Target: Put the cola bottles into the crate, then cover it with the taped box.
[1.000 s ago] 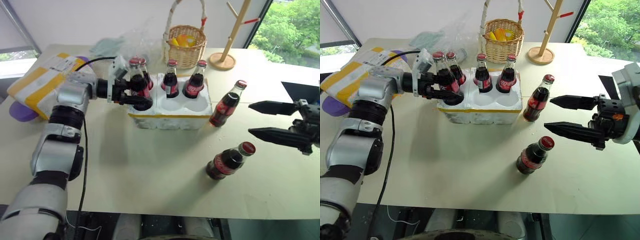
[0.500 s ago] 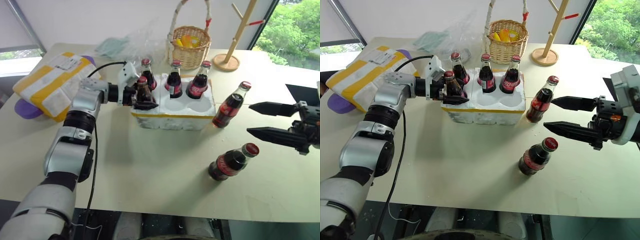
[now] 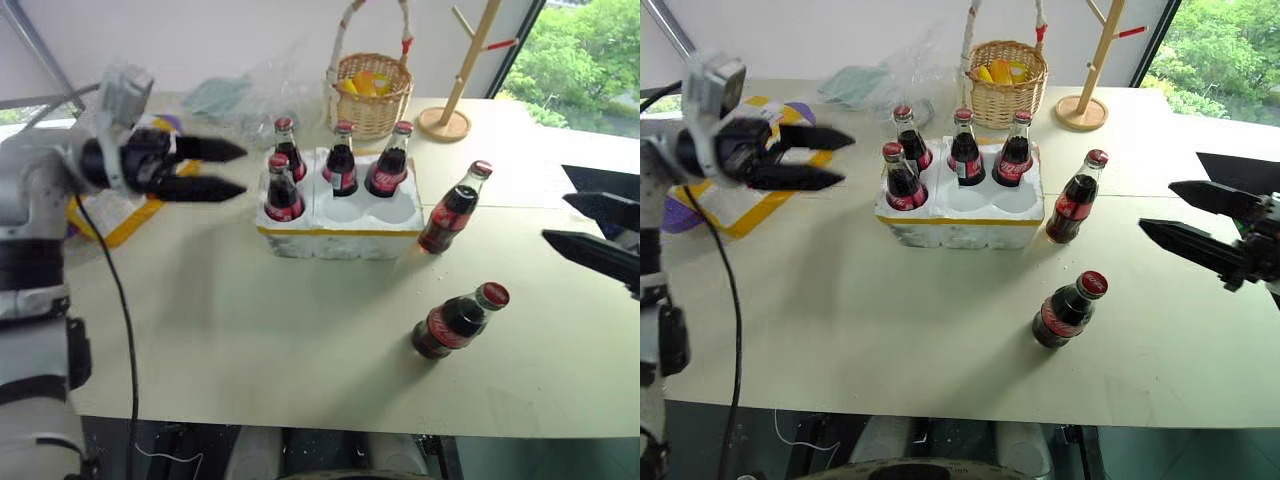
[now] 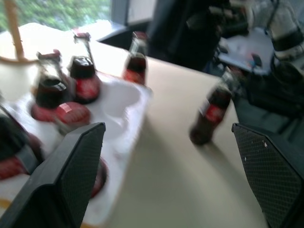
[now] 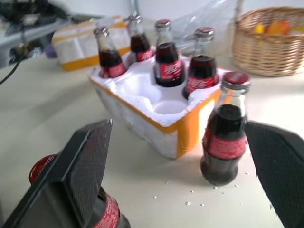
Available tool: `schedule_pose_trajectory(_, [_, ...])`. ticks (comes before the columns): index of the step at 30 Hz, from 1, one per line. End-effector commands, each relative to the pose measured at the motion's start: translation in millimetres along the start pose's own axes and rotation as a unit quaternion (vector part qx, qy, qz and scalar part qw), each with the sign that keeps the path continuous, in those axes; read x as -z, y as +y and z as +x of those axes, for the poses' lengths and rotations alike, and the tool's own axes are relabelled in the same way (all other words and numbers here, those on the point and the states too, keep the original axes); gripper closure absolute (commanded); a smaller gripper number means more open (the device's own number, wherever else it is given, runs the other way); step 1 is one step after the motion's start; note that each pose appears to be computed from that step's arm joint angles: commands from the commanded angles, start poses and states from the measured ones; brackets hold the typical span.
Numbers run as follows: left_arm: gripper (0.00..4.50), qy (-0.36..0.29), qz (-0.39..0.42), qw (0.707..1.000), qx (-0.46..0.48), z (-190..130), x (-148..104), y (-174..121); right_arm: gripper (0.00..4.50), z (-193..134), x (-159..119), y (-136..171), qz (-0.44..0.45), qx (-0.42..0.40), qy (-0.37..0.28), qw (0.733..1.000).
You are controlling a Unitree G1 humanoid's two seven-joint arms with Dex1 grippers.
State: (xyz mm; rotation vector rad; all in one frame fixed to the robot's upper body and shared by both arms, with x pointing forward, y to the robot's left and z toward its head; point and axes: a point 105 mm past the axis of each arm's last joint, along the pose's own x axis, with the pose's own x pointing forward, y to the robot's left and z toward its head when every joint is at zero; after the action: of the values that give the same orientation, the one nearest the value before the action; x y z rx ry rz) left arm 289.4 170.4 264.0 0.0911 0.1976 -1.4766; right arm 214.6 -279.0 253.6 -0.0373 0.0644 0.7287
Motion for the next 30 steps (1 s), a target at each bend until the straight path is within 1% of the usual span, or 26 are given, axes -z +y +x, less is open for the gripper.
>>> schedule_pose_trajectory(1, [0.04,0.022,0.021,0.999,0.038,11,4,-22,0.00,-19,10,12,-0.024,0.021,0.021,0.999])
schedule_pose_trajectory(4, [0.04,0.035,0.026,0.998,0.040,21,17,-23,0.00,-32,42,21,-0.018,0.034,0.081,0.996])
schedule_pose_trajectory(7, [0.04,0.041,0.031,0.998,0.048,31,26,-24,0.00,-39,70,36,-0.004,0.031,0.120,0.992])
schedule_pose_trajectory(10, [0.04,0.047,0.038,0.997,0.052,38,30,-25,0.00,-39,90,55,0.021,0.012,0.133,0.991])
schedule_pose_trajectory(12, [0.04,0.049,0.040,0.997,0.053,42,33,-23,0.00,-33,100,66,0.040,0.004,0.129,0.991])
schedule_pose_trajectory(16, [0.04,0.035,0.039,0.998,0.039,51,35,-14,0.00,-16,111,81,0.057,-0.018,0.112,0.992])
schedule_pose_trajectory(21, [0.04,0.031,0.041,0.998,0.042,57,36,-14,0.00,4,113,88,0.067,-0.033,0.088,0.993])
schedule_pose_trajectory(30, [0.04,0.033,0.048,0.997,0.046,59,34,-18,0.00,20,117,85,0.076,-0.048,0.070,0.993])
